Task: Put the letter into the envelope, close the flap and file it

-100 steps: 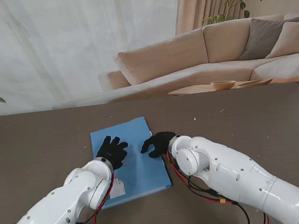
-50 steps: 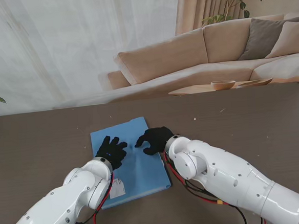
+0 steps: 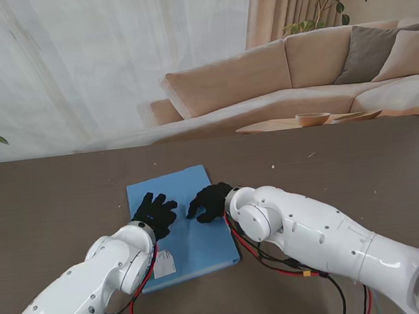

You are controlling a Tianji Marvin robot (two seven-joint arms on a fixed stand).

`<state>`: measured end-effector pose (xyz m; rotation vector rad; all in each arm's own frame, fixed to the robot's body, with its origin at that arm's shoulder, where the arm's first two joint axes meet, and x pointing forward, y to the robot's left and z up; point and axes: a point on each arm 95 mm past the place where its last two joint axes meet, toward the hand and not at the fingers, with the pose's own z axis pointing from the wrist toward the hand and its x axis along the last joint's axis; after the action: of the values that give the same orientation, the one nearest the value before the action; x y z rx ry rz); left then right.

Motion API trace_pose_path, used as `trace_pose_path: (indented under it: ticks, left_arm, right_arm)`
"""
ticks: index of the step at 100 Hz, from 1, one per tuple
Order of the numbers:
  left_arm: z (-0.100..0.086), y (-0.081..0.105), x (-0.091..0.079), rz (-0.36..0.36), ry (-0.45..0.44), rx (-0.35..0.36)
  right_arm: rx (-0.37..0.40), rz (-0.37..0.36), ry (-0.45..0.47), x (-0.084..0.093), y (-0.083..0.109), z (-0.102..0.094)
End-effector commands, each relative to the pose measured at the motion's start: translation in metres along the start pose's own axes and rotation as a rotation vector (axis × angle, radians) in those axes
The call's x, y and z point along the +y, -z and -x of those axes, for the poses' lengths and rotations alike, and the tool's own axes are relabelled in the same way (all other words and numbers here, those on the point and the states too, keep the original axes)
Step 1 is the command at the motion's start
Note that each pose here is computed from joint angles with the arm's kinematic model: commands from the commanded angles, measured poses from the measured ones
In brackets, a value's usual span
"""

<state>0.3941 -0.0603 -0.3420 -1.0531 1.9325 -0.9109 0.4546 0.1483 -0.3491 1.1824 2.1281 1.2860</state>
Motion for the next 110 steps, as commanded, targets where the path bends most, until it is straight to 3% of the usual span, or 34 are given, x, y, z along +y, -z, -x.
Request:
trace_pose_path:
  ticks: [1,48,110]
  left_arm:
    - [-0.011,0.004,0.029,0.090,-0.001,0.030]
    - [-0.017,0.020,0.044,0.120,0.014,0.060]
    - [-0.015,0.021,0.037,0.127,-0.034,0.053]
  right_arm:
    - [-0.015,-0.077,-0.008,-0.019,-0.002,0.002]
    - [-0.029,-0.119,-0.029,-0.016,-0.003,0.002]
    - [-0.036,-0.119,-0.040,-0.015,0.000,0.002]
